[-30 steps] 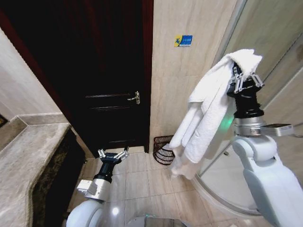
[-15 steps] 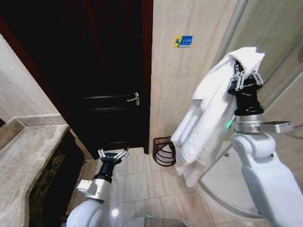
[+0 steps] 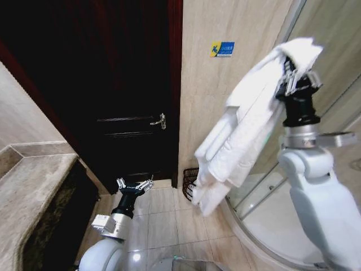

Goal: Discard the used towel into the hamper.

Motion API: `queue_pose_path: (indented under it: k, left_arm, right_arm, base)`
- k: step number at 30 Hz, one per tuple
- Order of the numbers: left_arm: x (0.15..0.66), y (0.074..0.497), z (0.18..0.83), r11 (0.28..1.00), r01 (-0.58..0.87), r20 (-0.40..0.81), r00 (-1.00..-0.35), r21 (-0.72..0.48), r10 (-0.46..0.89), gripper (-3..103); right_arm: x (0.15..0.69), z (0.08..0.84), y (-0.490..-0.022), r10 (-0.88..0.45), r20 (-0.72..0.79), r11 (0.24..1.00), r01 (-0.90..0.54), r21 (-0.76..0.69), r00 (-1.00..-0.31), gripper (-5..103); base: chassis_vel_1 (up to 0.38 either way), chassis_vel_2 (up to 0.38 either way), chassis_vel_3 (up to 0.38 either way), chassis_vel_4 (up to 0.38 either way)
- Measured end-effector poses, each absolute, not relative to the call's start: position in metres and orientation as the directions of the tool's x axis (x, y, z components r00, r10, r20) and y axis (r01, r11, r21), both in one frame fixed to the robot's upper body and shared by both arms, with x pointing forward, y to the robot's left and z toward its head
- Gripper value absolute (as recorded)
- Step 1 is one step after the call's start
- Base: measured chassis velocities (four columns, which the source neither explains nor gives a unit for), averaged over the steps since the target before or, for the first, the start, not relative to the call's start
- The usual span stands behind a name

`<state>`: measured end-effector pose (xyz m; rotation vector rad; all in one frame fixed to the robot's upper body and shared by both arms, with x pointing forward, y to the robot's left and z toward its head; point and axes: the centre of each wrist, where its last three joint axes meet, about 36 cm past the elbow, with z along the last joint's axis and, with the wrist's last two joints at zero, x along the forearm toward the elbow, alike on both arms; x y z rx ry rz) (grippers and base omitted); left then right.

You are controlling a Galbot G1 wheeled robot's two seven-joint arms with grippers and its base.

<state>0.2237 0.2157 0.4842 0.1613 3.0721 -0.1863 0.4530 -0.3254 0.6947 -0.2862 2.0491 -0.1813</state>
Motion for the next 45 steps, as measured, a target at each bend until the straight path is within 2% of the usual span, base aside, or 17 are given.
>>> queue_pose_path:
  k: [7, 21, 27, 33, 45]
  left_arm:
    - [0.224, 0.216, 0.484, 0.987, 0.108, -0.066, -0.993, -0.117, 0.101, 100]
    - [0.224, 0.216, 0.484, 0.987, 0.108, -0.066, -0.993, -0.117, 0.101, 100]
    - [0.224, 0.216, 0.484, 0.987, 0.108, -0.066, -0.993, -0.117, 0.101, 100]
    - [0.224, 0.216, 0.484, 0.987, 0.108, -0.066, -0.993, -0.117, 0.101, 100]
    - [0.224, 0.216, 0.484, 0.987, 0.108, -0.066, -0.993, -0.117, 0.101, 100]
  right_arm:
    - [0.483, 0.718, -0.330, -0.261, -0.858, 0.965, -0.119, -0.232, -0.442, 4]
    - [0.530, 0.703, -0.331, -0.257, -0.863, 0.966, -0.120, -0.228, -0.435, 4]
    - [0.555, 0.698, -0.335, -0.222, -0.886, 0.973, -0.041, -0.225, -0.408, 4]
    - [0.565, 0.692, -0.339, -0.200, -0.863, 0.976, -0.021, -0.215, -0.464, 4]
    - [0.575, 0.689, -0.336, -0.205, -0.855, 0.976, -0.036, -0.215, -0.476, 4]
  base:
    - [0.000, 0.000, 0.000, 0.000]
    - [0.000, 0.000, 0.000, 0.000]
    - [0.000, 0.000, 0.000, 0.000]
    - [0.000, 0.000, 0.000, 0.000]
    - [0.000, 0.000, 0.000, 0.000]
